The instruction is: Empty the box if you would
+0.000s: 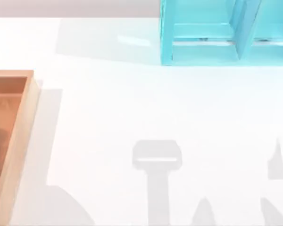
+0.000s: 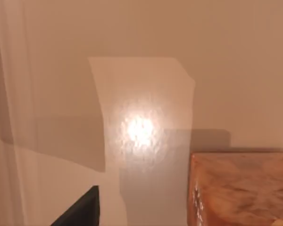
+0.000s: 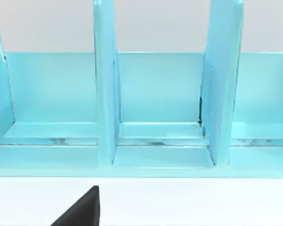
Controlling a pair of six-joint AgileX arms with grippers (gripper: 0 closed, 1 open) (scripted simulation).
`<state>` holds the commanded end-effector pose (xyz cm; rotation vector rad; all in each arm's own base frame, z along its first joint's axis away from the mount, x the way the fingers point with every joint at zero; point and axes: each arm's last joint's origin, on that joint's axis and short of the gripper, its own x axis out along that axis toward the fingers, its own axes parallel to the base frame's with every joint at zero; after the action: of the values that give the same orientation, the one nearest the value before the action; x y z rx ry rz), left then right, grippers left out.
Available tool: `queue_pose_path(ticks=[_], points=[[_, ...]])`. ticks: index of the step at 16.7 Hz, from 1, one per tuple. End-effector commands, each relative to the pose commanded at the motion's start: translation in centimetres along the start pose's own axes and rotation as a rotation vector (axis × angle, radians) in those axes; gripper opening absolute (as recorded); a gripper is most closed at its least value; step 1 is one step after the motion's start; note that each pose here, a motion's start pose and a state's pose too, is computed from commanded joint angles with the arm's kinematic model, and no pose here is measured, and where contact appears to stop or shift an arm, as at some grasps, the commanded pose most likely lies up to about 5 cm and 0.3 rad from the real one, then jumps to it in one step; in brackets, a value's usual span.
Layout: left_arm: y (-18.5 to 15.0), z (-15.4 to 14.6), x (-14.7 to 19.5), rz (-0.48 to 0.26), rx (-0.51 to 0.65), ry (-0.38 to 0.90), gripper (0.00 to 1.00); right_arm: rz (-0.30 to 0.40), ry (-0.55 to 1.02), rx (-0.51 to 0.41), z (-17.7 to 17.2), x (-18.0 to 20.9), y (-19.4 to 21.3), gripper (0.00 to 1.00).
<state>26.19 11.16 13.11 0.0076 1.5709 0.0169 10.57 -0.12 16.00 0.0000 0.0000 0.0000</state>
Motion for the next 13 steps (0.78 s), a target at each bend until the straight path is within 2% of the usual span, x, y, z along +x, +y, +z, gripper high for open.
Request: queue_pose_path(ticks=[1,13], points=[[0.0,0.0,0.0,0.0,0.0,0.0,1.0,0.0,0.0,0.0,0.0,0.0,0.0,1.0],[0.0,0.0,0.0,0.0,0.0,0.0,0.1,0.0,0.0,0.0,0.0,0.0,0.0,1.0]])
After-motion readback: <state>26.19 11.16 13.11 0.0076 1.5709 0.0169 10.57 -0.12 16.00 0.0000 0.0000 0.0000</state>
